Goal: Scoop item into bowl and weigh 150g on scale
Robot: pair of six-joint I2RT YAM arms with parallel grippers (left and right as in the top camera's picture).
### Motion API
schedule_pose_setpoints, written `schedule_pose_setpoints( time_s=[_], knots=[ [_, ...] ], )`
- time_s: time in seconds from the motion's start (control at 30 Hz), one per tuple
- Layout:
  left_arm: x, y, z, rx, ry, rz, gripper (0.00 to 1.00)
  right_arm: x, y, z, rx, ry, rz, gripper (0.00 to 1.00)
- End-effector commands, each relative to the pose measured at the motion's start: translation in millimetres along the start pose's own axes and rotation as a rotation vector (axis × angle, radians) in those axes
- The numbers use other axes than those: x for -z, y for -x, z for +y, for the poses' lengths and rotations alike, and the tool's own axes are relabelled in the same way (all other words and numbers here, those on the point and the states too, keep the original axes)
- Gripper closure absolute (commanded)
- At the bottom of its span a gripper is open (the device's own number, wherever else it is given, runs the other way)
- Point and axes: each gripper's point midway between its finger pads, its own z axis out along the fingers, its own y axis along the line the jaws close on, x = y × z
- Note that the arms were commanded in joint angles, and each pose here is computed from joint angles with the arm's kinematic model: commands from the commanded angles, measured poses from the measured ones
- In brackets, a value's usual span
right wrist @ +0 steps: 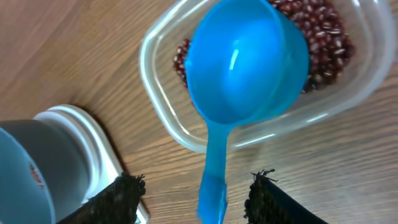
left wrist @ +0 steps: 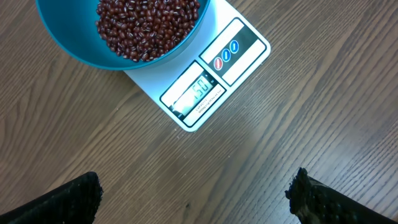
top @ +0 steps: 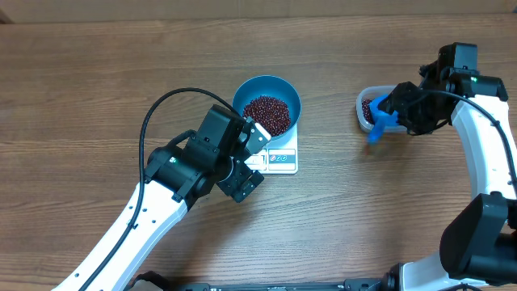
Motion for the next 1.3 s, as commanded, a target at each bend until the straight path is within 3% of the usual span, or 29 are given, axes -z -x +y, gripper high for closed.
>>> schedule_pose_setpoints(
  time_s=[0.0,0.37,0.67,0.77,0.8,0.83,1.27],
  knots=[
    [-1,-1,-1,-0.011,-0.012,-0.003,0.0,0,2,-12,-0.004,-0.058,-0.012,0.39],
    [-1,-1,-1,-0.011,-0.012,-0.003,0.01,3,12,-12,0.002,-0.065,-0.056,0.37],
    [-1,-1,-1,-0.011,-0.012,-0.003,0.01,49,55,0,0.029,-0.104,-0.233,0.32],
    [-1,-1,-1,-0.011,-0.012,-0.003,0.0,72,65,-3,0.027,-0.163,-0.29,0.16],
    [-1,-1,-1,-0.011,-0.012,-0.003,0.0,79,67,-6,0.024,-0.189,-0.302,0.03],
    [-1,-1,-1,-0.011,-0.012,-0.003,0.0,85,68,-8,0.022,-0.211,-0.312,0.0],
    [-1,-1,-1,-0.011,-0.012,-0.003,0.01,101,61,-12,0.014,-0.258,-0.293,0.0]
  ],
)
